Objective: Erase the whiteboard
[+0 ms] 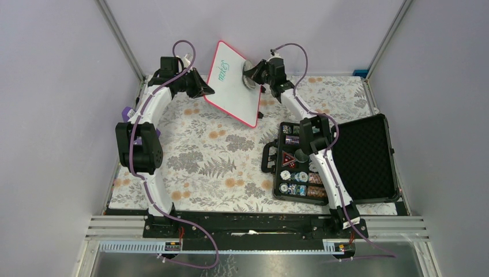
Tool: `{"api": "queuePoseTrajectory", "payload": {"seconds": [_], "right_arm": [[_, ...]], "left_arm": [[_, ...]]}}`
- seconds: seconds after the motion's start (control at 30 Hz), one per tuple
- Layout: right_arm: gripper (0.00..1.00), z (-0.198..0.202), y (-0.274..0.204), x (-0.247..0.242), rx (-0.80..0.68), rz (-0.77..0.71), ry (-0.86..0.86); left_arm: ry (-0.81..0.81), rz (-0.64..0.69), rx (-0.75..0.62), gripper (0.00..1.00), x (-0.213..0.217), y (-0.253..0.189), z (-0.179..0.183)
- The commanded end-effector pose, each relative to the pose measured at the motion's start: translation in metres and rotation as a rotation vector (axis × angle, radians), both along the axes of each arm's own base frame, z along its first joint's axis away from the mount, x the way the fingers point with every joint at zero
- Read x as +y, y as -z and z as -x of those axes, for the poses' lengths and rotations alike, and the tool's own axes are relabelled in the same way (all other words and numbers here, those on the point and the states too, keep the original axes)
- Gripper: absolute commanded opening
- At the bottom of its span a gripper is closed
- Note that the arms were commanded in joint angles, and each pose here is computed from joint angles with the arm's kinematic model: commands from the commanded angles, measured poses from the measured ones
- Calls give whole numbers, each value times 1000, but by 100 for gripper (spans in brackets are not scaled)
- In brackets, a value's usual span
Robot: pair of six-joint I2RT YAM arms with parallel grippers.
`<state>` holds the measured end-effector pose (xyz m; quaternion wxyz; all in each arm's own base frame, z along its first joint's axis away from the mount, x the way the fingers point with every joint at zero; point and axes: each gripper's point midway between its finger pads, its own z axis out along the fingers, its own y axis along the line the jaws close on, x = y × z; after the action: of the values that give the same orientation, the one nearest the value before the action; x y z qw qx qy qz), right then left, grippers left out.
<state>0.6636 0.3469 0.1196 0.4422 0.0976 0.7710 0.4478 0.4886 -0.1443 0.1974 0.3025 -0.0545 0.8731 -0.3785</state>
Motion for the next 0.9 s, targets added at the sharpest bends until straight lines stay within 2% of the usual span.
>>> {"api": "queuePoseTrajectory", "payload": {"seconds": [0.0, 0.13, 0.33, 0.43, 0.53, 0.63, 0.7, 0.8, 0.87], "right_arm": [[0, 3, 44, -22, 134, 34, 22], [0, -3, 97, -66, 262, 78, 89], [0, -2, 105, -67, 282, 85, 89], [0, 7, 72, -32, 209, 86, 13], [0, 24, 13, 18, 67, 97, -85], [0, 49, -47, 61, -73, 36, -179], [0, 62, -68, 80, -120, 2, -223], [0, 67, -71, 95, -133, -56, -267], [0, 56, -57, 86, -112, -48, -235]], "left_arm": [[83, -85, 36, 0, -4, 31, 11], [93, -85, 33, 0, -7, 31, 12], [100, -81, 43, 0, -10, 35, 13], [105, -76, 47, 0, -12, 36, 13], [108, -76, 49, 0, -14, 37, 13], [109, -79, 51, 0, -14, 38, 13], [108, -80, 49, 0, -14, 38, 13], [110, -82, 50, 0, -15, 38, 14], [111, -82, 48, 0, -15, 38, 14]]}}
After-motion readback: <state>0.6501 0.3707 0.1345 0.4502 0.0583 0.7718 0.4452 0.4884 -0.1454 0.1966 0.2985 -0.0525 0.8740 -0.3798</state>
